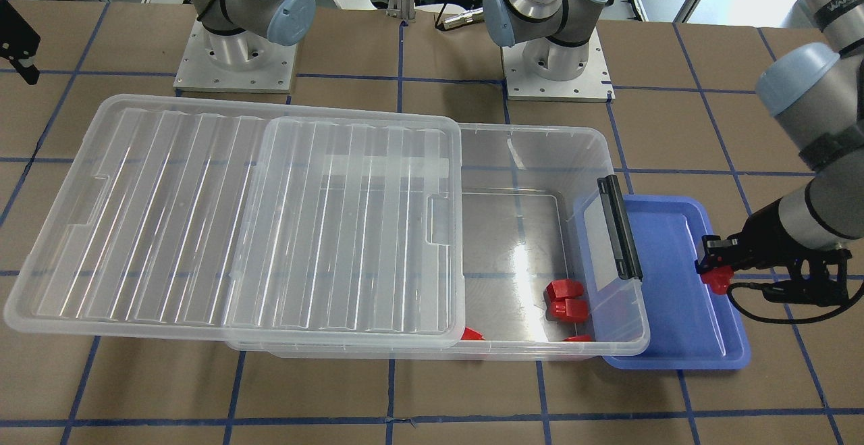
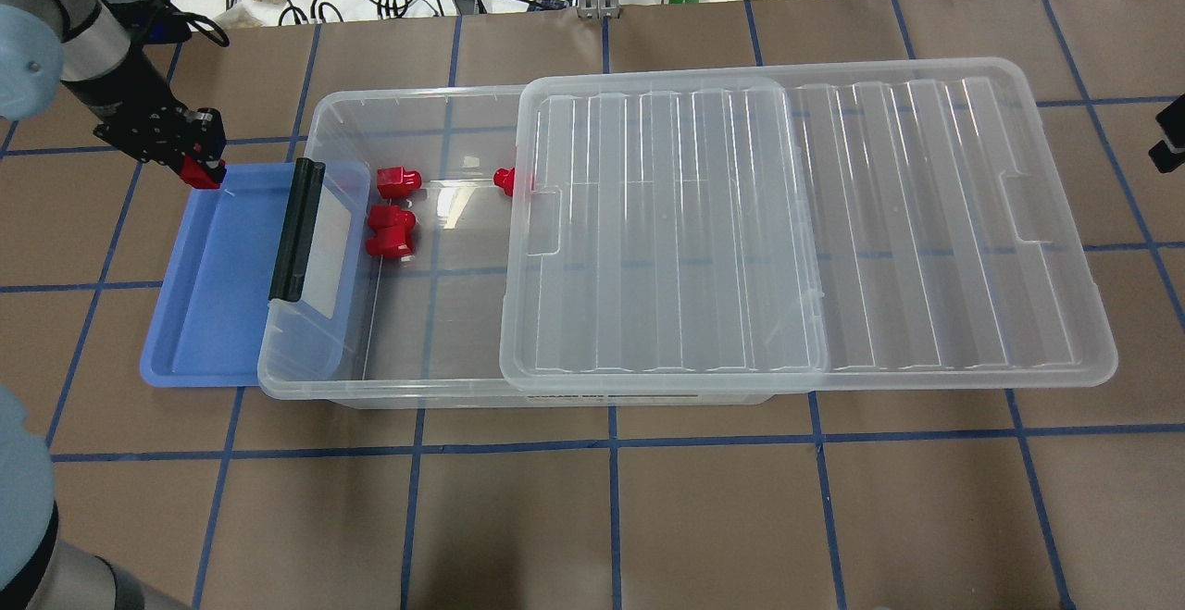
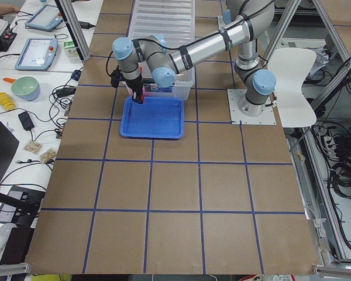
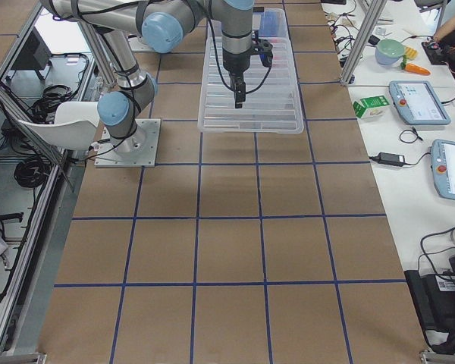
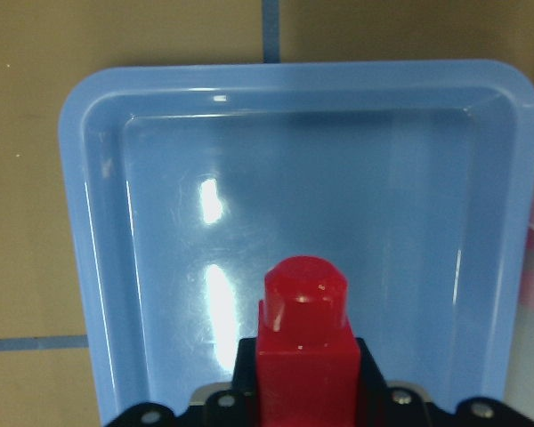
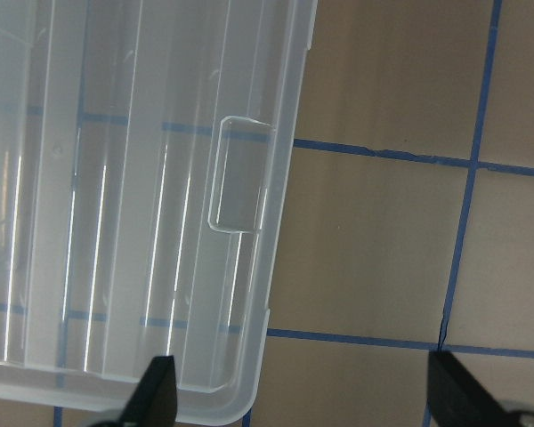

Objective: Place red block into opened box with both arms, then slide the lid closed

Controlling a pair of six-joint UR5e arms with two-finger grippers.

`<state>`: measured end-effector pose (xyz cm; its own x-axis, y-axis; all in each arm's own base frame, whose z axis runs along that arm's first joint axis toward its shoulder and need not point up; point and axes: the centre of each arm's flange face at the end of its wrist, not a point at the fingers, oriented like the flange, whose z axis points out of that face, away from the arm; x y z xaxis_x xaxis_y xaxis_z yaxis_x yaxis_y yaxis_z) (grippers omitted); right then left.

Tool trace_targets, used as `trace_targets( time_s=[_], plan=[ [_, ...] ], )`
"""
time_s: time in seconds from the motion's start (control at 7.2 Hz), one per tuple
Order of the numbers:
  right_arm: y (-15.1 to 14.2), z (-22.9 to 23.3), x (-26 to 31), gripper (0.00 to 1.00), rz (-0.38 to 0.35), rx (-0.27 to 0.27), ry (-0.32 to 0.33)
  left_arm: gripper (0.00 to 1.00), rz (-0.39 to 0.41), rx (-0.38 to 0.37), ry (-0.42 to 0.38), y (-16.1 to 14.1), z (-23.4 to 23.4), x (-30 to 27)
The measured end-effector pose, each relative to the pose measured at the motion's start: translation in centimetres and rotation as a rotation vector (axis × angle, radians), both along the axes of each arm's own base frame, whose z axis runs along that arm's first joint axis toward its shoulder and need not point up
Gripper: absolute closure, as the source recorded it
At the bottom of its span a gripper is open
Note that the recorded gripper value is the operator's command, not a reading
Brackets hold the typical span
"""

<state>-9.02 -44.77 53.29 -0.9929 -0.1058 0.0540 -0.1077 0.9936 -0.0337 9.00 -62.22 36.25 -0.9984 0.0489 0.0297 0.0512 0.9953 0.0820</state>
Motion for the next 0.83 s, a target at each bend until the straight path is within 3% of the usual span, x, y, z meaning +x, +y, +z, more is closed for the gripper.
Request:
trace_targets(
  time_s=[0.42,0.83],
  plan=[
    [-1.6,0.1,8.5,0.00,-0.135,-0.038,-0.021,1.00,0.011,-0.037,0.008,1.9,5.9,-8.3],
    [-3.4,-1.7,18.6,0.00,-0.205,-0.071,-0.032,1.00,0.088,-0.002,0.027,3.8,4.2,-18.8]
  ],
)
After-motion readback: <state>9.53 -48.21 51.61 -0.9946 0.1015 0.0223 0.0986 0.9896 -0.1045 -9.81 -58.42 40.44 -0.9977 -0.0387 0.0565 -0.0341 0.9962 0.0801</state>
